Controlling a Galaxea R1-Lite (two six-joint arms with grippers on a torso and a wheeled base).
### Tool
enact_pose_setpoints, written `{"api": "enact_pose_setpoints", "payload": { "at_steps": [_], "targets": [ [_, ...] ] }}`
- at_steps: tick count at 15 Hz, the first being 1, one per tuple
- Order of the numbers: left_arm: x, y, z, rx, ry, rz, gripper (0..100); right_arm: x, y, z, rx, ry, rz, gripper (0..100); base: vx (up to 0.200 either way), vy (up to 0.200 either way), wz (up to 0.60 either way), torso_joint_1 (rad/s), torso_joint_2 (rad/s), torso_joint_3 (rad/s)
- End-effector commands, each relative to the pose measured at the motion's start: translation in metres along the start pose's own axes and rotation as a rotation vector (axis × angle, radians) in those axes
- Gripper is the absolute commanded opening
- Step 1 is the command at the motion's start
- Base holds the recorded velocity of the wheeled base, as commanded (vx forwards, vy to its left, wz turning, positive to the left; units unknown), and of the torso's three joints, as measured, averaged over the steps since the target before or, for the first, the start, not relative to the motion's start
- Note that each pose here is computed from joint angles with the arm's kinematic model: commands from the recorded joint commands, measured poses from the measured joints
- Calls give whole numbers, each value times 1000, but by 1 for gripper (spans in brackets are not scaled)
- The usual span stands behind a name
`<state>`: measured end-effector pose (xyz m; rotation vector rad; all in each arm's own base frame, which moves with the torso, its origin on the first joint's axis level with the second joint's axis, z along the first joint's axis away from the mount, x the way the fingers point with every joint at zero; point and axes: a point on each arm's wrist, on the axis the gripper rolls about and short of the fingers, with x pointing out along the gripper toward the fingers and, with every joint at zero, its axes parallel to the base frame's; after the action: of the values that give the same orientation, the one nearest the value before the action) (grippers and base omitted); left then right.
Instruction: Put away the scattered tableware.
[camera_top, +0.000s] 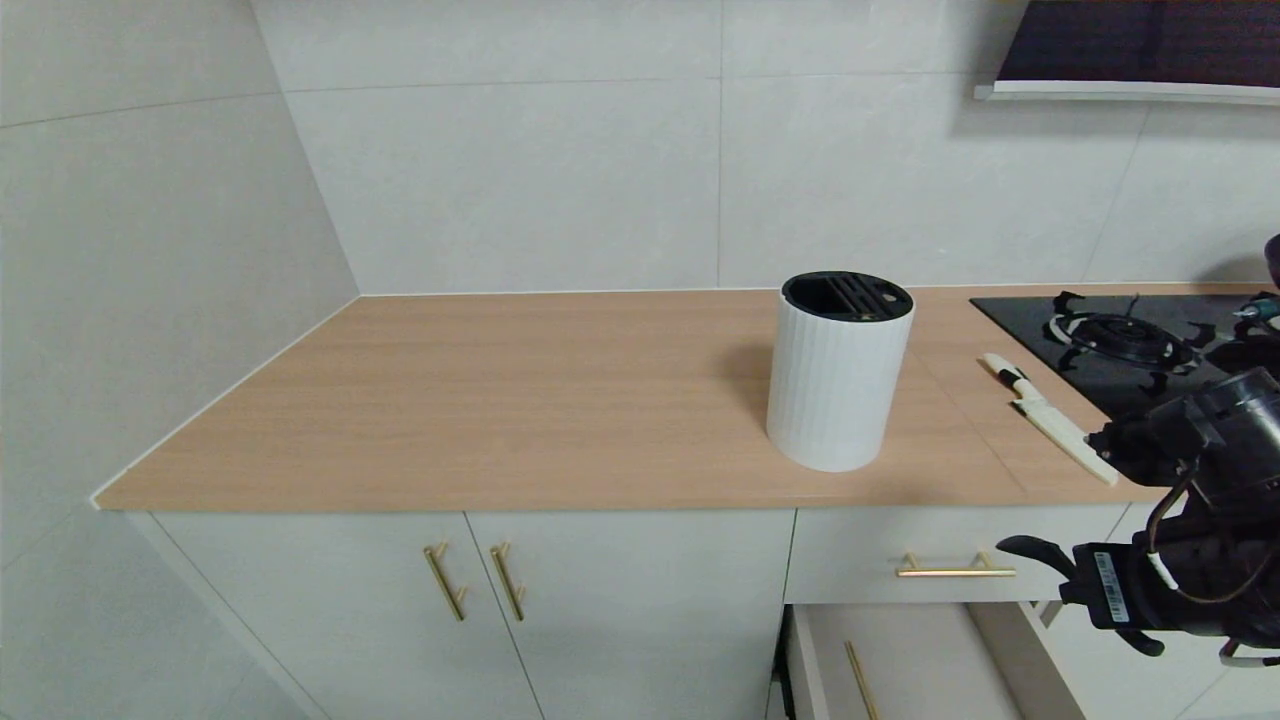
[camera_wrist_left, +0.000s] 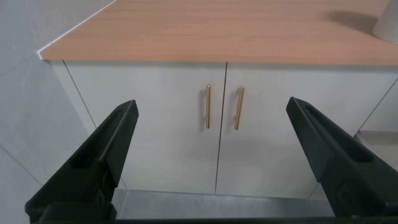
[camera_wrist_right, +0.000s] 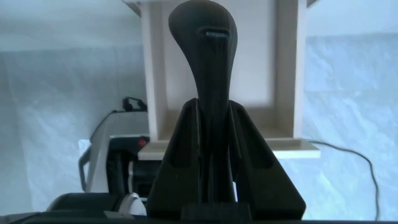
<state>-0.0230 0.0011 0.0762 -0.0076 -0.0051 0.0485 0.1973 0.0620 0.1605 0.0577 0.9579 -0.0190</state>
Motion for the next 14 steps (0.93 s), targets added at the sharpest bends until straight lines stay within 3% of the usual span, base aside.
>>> {"api": "enact_pose_setpoints", "payload": {
  "at_steps": [1,6,14],
  "targets": [
    [0,0,0,0,0,1,100,5,2,-1,-10,20,-2,0,0,0,0,0,0,0],
    [0,0,0,0,0,1,100,6,4,-3,-20,29,-1,0,0,0,0,-38,86,53],
    [0,0,0,0,0,1,100,14,5,-5,-28,62,-12,0,0,0,0,-192,488,293]
  ]
}}
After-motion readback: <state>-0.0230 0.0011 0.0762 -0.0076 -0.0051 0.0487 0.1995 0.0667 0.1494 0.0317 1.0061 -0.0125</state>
